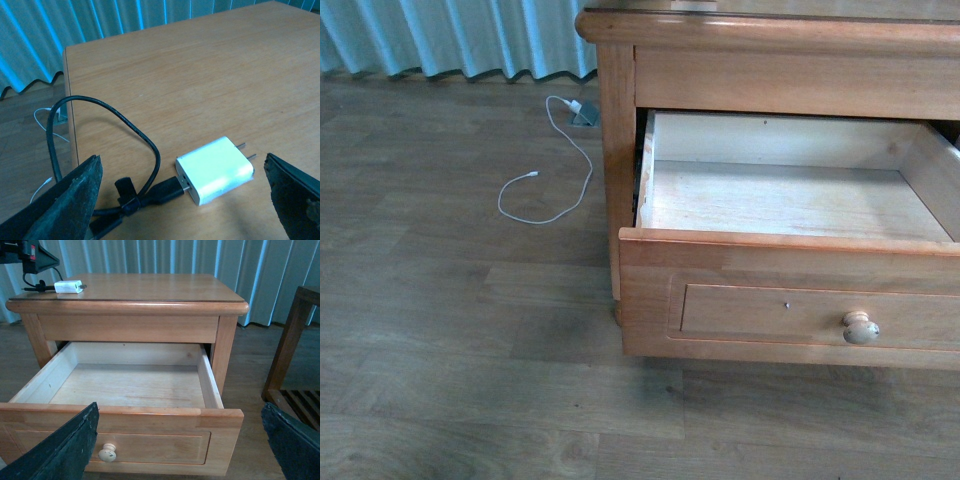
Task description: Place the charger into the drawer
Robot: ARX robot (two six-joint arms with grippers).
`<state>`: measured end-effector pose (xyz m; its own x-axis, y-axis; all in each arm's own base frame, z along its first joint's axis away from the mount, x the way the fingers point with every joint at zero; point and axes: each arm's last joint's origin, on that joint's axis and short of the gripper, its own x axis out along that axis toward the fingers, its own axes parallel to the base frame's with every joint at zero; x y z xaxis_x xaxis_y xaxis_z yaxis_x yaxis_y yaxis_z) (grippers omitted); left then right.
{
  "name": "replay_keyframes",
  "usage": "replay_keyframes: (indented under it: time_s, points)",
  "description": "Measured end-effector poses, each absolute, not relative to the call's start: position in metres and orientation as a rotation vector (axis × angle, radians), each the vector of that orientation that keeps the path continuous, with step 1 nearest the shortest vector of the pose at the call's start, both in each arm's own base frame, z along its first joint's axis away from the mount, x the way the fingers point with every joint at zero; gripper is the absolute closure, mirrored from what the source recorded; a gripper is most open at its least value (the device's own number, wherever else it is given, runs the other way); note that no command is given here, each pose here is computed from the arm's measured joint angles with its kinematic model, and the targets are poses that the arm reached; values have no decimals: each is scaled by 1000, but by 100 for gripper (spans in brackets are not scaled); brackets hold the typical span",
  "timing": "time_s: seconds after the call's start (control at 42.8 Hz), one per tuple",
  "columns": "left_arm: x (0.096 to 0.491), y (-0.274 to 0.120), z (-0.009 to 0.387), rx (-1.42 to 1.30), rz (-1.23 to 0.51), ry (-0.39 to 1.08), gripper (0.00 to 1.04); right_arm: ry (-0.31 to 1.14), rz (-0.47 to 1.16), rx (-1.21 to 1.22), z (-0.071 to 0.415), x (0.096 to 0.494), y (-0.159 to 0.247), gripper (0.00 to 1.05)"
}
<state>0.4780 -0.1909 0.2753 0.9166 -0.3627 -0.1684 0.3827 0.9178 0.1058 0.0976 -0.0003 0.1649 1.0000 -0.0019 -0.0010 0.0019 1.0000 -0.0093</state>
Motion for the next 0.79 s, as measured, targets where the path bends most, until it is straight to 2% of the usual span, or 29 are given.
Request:
replay_keyframes:
  time_s: [0.234, 0.538, 0.795]
  points:
    - [502, -196, 257, 109, -449, 128, 6, 1, -2, -9, 165, 98, 0, 8]
    - [509, -200, 243, 137, -553, 131, 6, 1, -3, -9, 165, 98, 0, 8]
    - [513, -202, 236, 193, -572, 144, 6, 1, -3, -9, 165, 98, 0, 8]
